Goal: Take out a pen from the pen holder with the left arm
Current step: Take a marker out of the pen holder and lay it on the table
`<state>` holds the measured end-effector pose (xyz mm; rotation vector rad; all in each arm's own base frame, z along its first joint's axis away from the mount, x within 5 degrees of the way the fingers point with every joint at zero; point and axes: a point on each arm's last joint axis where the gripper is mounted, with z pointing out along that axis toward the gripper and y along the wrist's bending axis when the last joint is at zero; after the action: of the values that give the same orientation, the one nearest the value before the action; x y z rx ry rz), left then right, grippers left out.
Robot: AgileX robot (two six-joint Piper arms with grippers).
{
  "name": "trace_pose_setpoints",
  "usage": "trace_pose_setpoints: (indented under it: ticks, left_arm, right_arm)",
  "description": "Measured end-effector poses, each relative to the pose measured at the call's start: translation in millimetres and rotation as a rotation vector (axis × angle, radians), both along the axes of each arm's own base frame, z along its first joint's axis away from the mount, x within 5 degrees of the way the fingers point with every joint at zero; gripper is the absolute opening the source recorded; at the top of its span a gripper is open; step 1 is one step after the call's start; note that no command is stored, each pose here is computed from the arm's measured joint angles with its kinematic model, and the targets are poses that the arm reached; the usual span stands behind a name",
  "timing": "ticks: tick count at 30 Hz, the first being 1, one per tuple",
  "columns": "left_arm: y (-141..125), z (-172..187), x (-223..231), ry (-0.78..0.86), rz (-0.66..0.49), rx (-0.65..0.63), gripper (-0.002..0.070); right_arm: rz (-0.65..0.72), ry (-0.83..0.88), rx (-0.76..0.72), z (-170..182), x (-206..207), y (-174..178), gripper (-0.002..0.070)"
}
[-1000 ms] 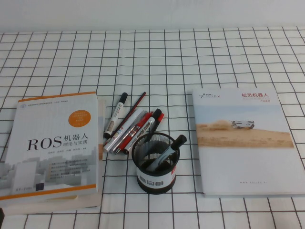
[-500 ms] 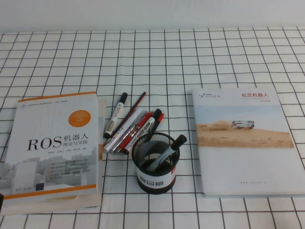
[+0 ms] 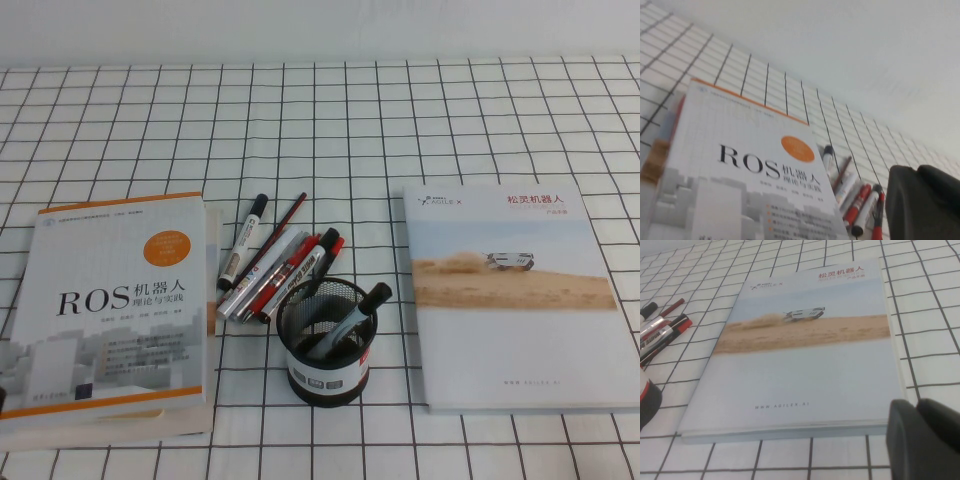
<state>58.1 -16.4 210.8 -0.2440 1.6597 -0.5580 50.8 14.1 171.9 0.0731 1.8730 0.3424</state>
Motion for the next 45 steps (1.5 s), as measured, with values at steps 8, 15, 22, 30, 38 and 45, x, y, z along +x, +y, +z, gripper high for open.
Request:
trace_pose_setpoints:
  ticks: [8,15,22,30,38,45]
  left_arm:
    - [-18.3,54.4,37.2,0.272,-0.211,0.234,-0.0003]
    - [-27.9,84.2,96.3,0.339,-0.326,0.438,-0.0003]
    - [-52.3,78.1,138.3,0.363,-0.451,0.509,-0.0003]
    - [-109.3,64.1,138.1,0.286,-0.63,0.592,-0.0003]
    - [-161.2,52.6,108.1,0.066,-0.707,0.638,-0.0003]
    - [-171.7,32.3,98.7,-0.054,-0.74,0.628,0.009]
  right_arm:
    - [0.0,0.0,0.0,0.0,0.0,0.0,-0.0012]
    - [0.0,0.0,0.0,0.0,0.0,0.0,-0.0012]
    - [0.0,0.0,0.0,0.0,0.0,0.0,-0.0013]
    - [0.0,0.0,0.0,0.0,0.0,0.0,-0.0013]
    - [0.0,0.0,0.0,0.0,0.0,0.0,-0.0013]
    - [0.0,0.0,0.0,0.0,0.0,0.0,-0.0013]
